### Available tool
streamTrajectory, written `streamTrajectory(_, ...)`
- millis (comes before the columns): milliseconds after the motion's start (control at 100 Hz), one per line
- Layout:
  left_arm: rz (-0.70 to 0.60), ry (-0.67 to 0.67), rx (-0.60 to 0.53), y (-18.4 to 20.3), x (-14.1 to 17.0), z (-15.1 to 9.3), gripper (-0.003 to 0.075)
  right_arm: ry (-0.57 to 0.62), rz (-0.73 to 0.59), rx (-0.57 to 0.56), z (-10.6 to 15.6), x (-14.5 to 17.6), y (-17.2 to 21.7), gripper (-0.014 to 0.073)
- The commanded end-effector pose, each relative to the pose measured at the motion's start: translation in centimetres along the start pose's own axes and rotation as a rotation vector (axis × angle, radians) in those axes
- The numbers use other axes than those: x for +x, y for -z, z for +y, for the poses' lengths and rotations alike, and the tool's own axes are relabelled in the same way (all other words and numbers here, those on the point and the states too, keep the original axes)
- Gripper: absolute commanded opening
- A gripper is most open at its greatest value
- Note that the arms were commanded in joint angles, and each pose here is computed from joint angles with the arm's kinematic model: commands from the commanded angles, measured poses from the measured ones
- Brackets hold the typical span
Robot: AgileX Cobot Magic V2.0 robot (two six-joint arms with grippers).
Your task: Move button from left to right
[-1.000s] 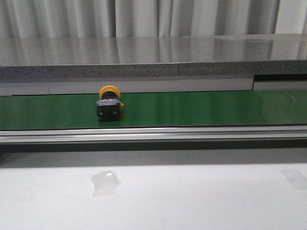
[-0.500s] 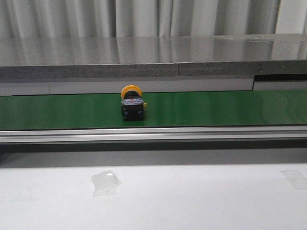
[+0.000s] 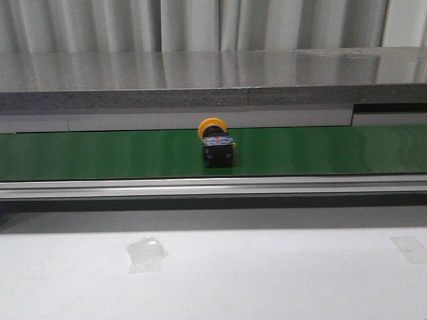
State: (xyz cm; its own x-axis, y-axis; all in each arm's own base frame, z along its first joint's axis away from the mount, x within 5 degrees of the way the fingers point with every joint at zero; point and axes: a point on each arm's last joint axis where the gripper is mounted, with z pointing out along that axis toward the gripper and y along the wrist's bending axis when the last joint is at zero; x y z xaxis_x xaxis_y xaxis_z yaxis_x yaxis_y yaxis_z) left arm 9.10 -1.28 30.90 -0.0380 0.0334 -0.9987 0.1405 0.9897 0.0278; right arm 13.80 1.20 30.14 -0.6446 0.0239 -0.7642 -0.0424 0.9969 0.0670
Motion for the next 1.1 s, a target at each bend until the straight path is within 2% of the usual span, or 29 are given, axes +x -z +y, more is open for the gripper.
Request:
streamTrajectory(0, -0.100, 0.010, -0.012, 0.1, -1.5, 0.1, -0.0020, -0.005, -0.049, -0.012, 0.2, -2.2, -0.3, -0.0065)
streamTrajectory(310, -0.100, 0.010, -0.012, 0.1, -1.5, 0.1, -0.0020, -0.035, -0.002, -0.027, 0.4, -2.6, -2.2, -0.0044)
streamTrajectory(410, -0.100, 0.010, -0.012, 0.1, -1.5, 0.1, -0.0020, -0.035, -0.006, -0.027, 0.4, -2.7, -2.2, 0.0064)
streamTrajectory(570, -0.100, 0.010, -0.012, 0.1, -1.5, 0.1, -0.0020, -0.035, -0.018, -0.027, 0.4, -2.8, -2.2, 0.0351)
streamTrajectory(630, -0.100, 0.010, -0.012, 0.1, -1.5, 0.1, -0.0020, -0.036, -0.031, -0.028, 0.4, -2.9, -2.2, 0.0407)
streamTrajectory(900, -0.100, 0.010, -0.012, 0.1, -1.5, 0.1, -0.0020, -0.042, -0.073, -0.043, 0.7, -5.0, -2.5, 0.0422)
streamTrajectory(1090, -0.100, 0.010, -0.012, 0.1, -1.5, 0.1, -0.0020, -0.013, -0.053, -0.080, 1.2, -7.4, -3.9, 0.0514)
